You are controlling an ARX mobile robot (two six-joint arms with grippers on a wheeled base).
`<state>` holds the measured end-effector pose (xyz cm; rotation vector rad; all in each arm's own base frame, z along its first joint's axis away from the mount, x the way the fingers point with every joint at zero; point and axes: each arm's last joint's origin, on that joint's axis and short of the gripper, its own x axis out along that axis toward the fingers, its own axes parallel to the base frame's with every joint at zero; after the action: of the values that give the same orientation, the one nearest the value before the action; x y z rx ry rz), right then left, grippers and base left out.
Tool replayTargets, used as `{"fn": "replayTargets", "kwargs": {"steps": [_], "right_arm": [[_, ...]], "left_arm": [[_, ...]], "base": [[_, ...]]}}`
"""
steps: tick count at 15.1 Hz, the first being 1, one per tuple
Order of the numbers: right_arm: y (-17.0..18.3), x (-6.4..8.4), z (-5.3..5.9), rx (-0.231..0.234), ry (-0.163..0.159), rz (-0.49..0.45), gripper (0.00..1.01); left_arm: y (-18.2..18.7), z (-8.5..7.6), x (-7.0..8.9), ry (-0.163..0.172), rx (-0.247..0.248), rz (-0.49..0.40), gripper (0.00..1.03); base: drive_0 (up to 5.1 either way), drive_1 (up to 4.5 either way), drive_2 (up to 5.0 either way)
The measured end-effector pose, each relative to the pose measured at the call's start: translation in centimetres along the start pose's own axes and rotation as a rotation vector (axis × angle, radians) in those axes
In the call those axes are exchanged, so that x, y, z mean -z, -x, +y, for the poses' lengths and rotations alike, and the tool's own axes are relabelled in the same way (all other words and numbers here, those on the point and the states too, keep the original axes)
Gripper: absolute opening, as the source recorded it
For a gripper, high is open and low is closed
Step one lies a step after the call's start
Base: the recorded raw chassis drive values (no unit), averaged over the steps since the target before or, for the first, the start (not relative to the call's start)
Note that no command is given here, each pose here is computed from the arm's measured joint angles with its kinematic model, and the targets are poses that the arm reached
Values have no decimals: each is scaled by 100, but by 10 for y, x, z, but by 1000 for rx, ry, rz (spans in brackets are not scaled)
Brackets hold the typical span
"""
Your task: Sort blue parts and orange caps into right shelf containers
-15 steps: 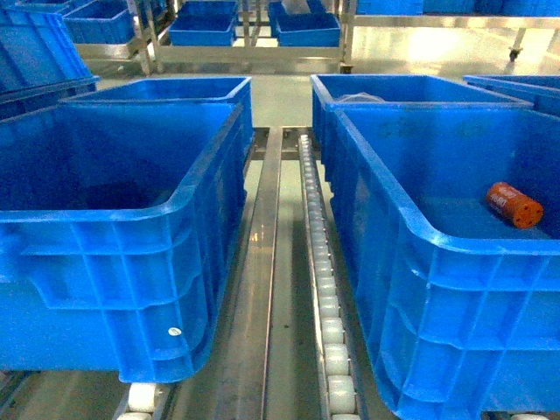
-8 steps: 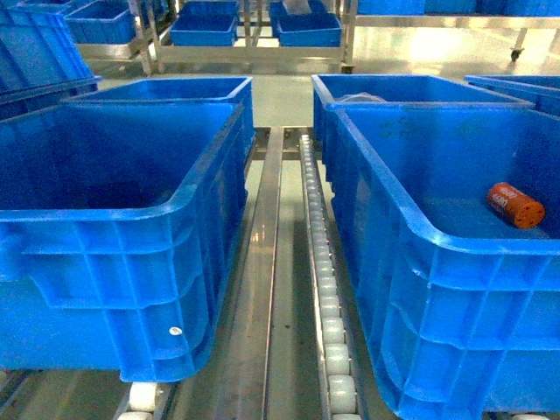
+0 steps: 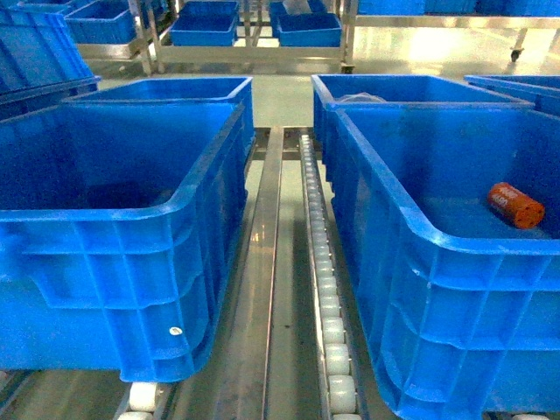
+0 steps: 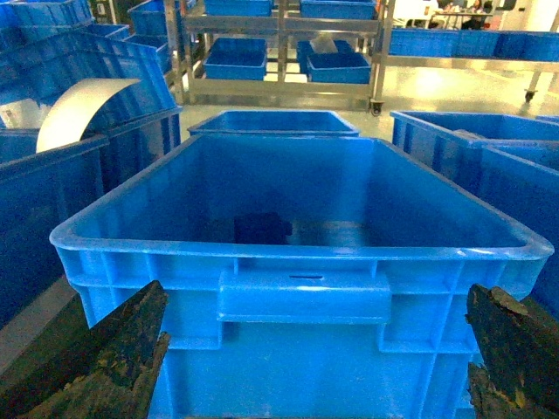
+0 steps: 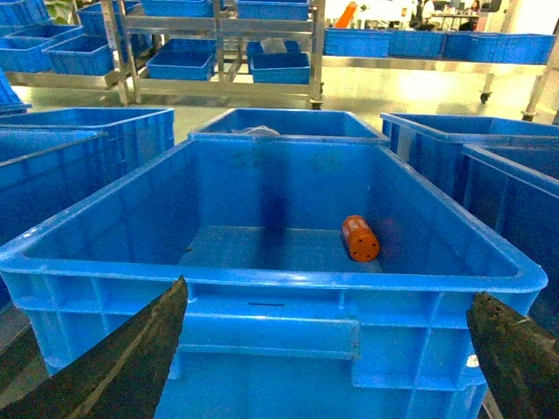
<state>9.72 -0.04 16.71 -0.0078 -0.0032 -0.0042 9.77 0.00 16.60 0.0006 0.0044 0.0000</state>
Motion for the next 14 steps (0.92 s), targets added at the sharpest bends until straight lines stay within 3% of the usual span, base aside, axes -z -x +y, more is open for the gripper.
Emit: {"fn": "replayTargets", "kwargs": {"steps": [14], "right_arm": [[0,0,0,0,0,0,98]], "left_arm": [[0,0,0,0,0,0,98]], "base": [[0,0,0]]}}
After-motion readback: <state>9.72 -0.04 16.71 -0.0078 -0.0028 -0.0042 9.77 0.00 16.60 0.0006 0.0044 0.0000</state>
